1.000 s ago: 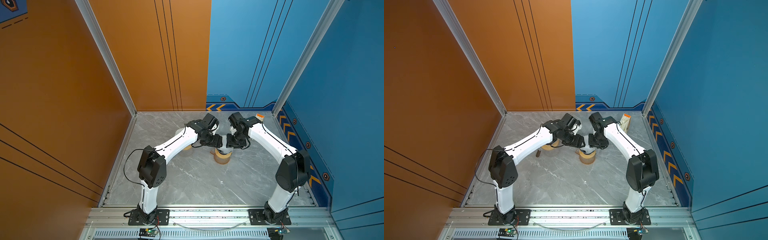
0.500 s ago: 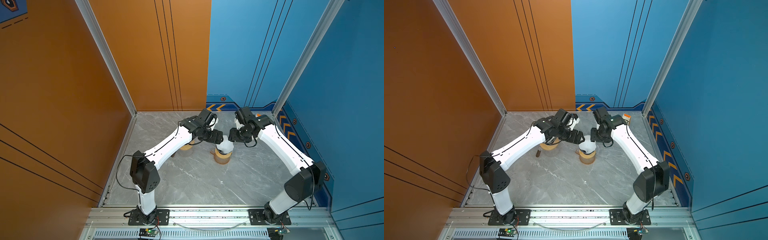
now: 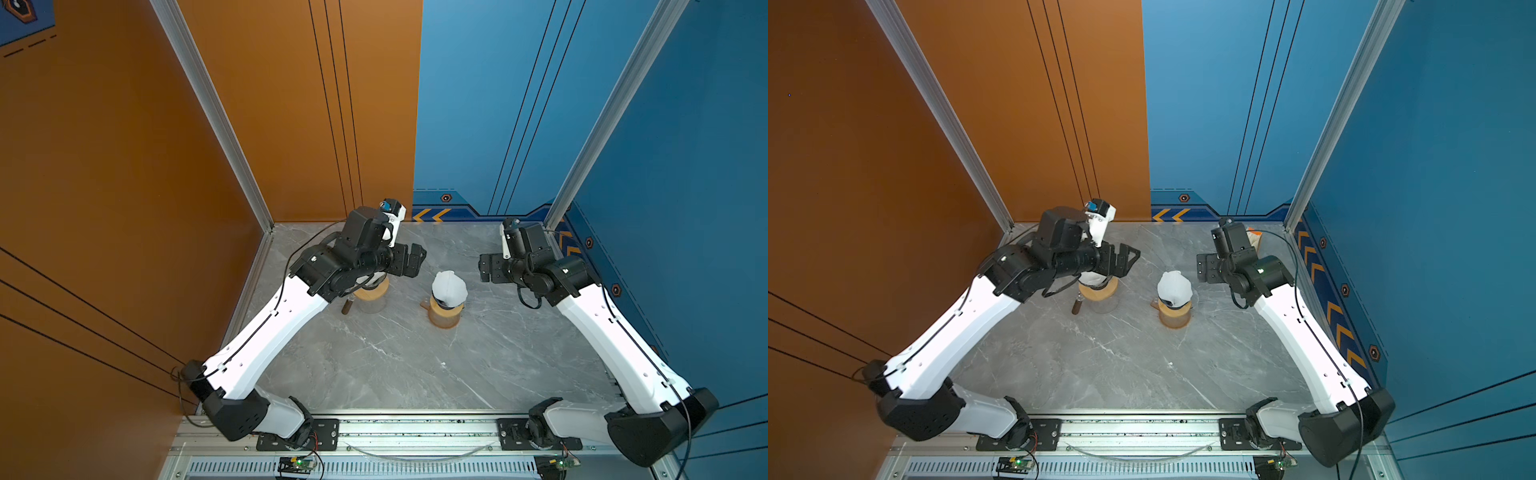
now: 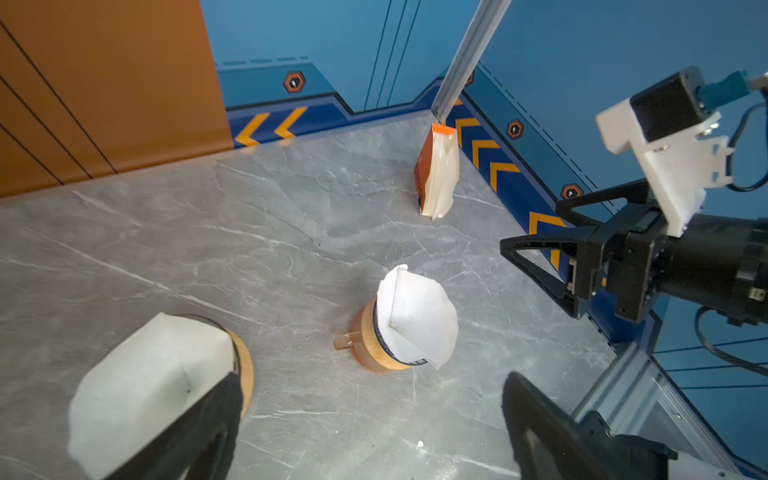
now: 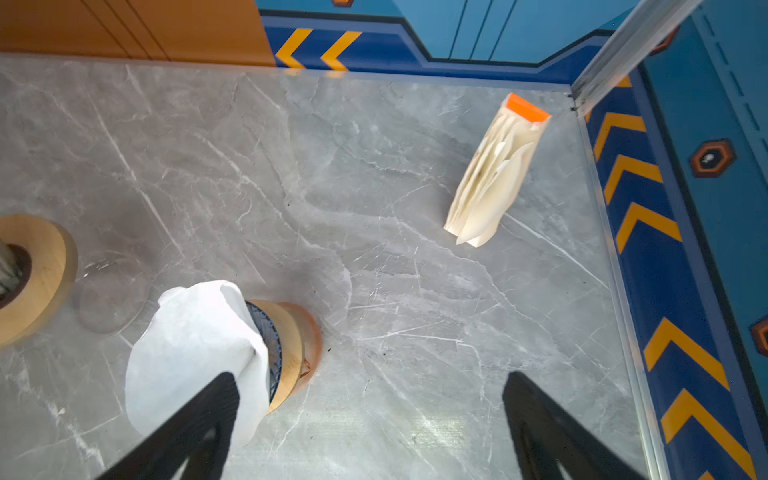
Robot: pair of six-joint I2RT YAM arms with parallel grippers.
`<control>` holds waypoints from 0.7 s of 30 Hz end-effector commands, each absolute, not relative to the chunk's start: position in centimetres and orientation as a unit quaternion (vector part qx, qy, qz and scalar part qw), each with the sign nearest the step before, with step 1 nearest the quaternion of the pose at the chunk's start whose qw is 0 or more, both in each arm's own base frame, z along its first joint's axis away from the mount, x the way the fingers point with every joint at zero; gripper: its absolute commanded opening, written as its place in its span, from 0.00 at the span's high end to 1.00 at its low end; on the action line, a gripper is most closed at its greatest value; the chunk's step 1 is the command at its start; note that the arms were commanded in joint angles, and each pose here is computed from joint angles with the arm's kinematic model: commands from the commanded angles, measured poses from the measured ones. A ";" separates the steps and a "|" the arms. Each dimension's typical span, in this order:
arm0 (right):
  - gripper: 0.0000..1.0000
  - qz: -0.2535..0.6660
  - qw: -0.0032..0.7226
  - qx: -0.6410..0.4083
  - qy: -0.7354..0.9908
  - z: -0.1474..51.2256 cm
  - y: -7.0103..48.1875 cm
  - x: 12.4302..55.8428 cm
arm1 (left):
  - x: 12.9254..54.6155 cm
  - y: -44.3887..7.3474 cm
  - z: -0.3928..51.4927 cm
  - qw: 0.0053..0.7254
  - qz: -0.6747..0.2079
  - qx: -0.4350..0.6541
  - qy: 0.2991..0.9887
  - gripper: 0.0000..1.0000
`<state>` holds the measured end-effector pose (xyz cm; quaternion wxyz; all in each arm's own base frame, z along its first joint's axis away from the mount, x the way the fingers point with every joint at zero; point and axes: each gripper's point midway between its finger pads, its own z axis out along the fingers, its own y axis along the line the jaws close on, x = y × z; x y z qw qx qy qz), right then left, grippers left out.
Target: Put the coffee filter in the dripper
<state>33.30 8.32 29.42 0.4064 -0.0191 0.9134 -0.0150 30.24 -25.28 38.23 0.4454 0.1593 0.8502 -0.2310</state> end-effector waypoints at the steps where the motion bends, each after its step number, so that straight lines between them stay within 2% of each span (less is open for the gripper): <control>1: 0.00 -0.052 0.470 -0.007 0.881 31.7 5.9 33.6 | 29.9 -21.8 38.0 0.490 -0.176 0.145 0.842 0.02; 6: 0.00 -0.041 0.507 0.036 0.860 31.6 3.4 33.1 | 28.1 -15.9 36.3 0.527 -0.138 0.091 0.834 0.02; 12: 0.00 -0.020 0.541 0.124 0.832 28.9 -0.1 33.1 | 26.5 -9.2 32.5 0.547 -0.076 0.012 0.834 0.02; 21: 0.00 -0.036 0.528 0.179 0.829 23.7 -3.6 34.0 | 26.7 -1.6 25.0 0.578 0.027 -0.103 0.809 0.02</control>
